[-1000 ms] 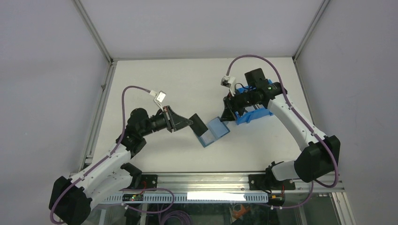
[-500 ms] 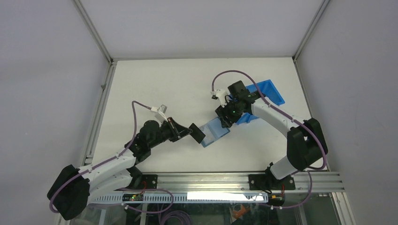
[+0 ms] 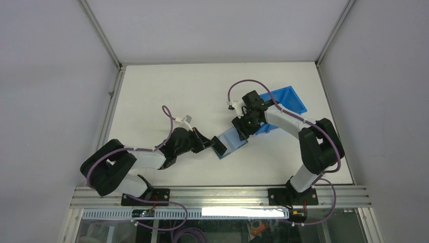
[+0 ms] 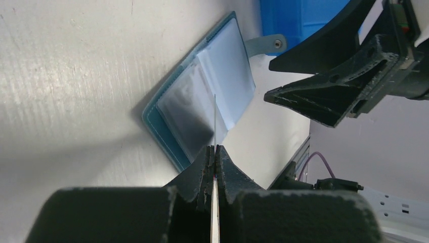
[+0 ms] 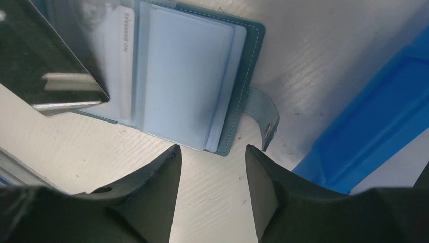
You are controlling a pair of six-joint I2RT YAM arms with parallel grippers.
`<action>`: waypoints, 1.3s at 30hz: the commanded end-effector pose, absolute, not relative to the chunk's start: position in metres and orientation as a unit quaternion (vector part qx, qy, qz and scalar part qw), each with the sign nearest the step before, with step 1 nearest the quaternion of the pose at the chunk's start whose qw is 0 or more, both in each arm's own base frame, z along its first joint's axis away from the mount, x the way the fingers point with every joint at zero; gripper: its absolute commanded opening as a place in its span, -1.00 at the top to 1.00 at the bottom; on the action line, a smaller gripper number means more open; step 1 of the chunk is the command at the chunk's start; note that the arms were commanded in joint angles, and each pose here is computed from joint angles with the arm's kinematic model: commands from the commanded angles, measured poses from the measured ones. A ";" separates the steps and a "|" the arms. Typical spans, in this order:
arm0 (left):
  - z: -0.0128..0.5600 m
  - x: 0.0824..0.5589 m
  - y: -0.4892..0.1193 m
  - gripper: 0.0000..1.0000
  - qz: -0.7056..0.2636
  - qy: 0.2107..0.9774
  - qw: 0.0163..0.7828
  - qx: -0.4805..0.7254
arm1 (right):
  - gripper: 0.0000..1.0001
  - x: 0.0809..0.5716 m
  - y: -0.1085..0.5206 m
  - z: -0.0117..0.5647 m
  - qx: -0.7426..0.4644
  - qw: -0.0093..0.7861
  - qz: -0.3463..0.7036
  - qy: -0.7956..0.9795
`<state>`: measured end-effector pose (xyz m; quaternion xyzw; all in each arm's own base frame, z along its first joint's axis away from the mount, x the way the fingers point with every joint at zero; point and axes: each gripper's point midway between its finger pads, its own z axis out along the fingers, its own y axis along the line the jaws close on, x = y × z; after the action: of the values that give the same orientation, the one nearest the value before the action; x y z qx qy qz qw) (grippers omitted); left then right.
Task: Put the credit cards into the card holder
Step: Insert the credit card into the card holder.
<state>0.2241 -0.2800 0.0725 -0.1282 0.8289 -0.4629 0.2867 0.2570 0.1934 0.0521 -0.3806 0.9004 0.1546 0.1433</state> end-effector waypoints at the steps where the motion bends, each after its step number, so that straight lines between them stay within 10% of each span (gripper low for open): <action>1: 0.109 0.241 -0.310 1.00 -0.535 0.779 0.309 -0.109 | -0.06 0.273 0.197 0.054 -0.367 0.169 0.142 0.904; 39: 0.057 0.254 -0.317 1.00 -0.506 0.813 0.249 -0.143 | 0.04 0.270 0.201 0.030 -0.367 0.127 0.134 0.912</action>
<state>0.2389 -0.3089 0.0429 -0.1458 0.8273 -0.4925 0.2275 0.2643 0.1915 0.0235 -0.3626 0.9163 0.1272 0.1130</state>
